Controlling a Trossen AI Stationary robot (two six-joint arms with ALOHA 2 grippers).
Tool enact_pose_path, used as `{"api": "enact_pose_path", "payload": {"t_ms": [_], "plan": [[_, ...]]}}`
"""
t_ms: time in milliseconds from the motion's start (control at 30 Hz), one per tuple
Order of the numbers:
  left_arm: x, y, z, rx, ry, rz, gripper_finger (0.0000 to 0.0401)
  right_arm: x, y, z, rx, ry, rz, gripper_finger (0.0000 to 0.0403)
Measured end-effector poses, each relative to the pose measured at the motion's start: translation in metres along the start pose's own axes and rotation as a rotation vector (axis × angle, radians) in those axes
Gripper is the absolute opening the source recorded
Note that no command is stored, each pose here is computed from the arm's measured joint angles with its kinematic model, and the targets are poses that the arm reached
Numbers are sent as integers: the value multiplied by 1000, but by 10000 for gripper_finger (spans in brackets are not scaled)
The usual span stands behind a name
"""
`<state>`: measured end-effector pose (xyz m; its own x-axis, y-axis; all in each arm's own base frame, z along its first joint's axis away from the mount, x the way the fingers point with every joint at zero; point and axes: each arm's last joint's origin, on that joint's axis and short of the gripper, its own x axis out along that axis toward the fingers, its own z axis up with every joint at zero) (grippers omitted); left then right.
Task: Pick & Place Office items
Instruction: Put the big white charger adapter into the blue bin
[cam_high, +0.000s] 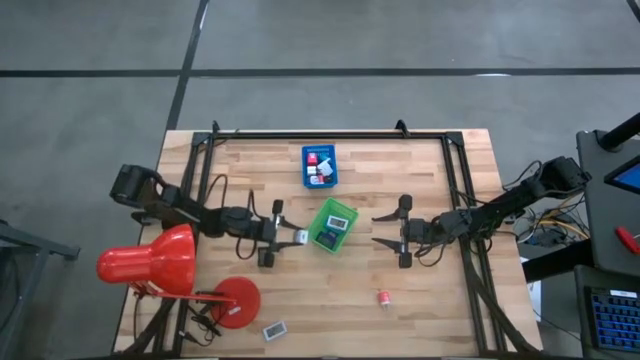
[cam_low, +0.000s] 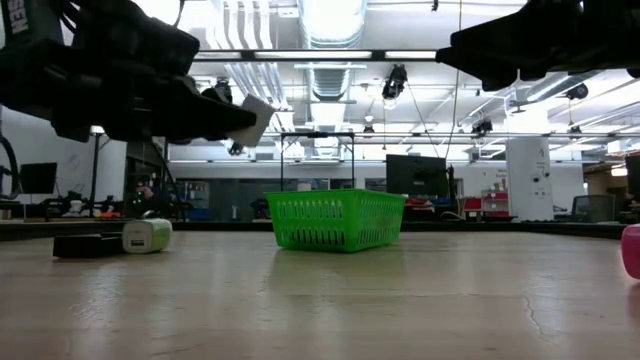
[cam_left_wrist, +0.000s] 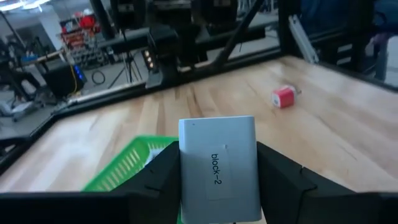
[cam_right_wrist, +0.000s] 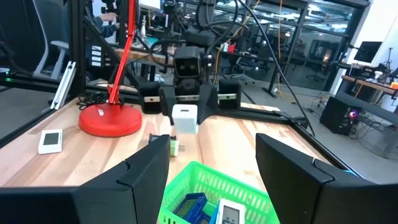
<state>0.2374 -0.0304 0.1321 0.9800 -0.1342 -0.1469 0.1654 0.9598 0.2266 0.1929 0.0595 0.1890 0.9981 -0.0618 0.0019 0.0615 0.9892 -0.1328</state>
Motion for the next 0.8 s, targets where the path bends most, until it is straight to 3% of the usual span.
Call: {"api": "enact_pose_path", "payload": {"t_ms": [300,800], "plan": [[6,27,5,29,-54,12,158,0,0,0,0,-1,0,228],[15,78,17,53,-98,170,158,0,0,-1,-5,2,0,228]]}}
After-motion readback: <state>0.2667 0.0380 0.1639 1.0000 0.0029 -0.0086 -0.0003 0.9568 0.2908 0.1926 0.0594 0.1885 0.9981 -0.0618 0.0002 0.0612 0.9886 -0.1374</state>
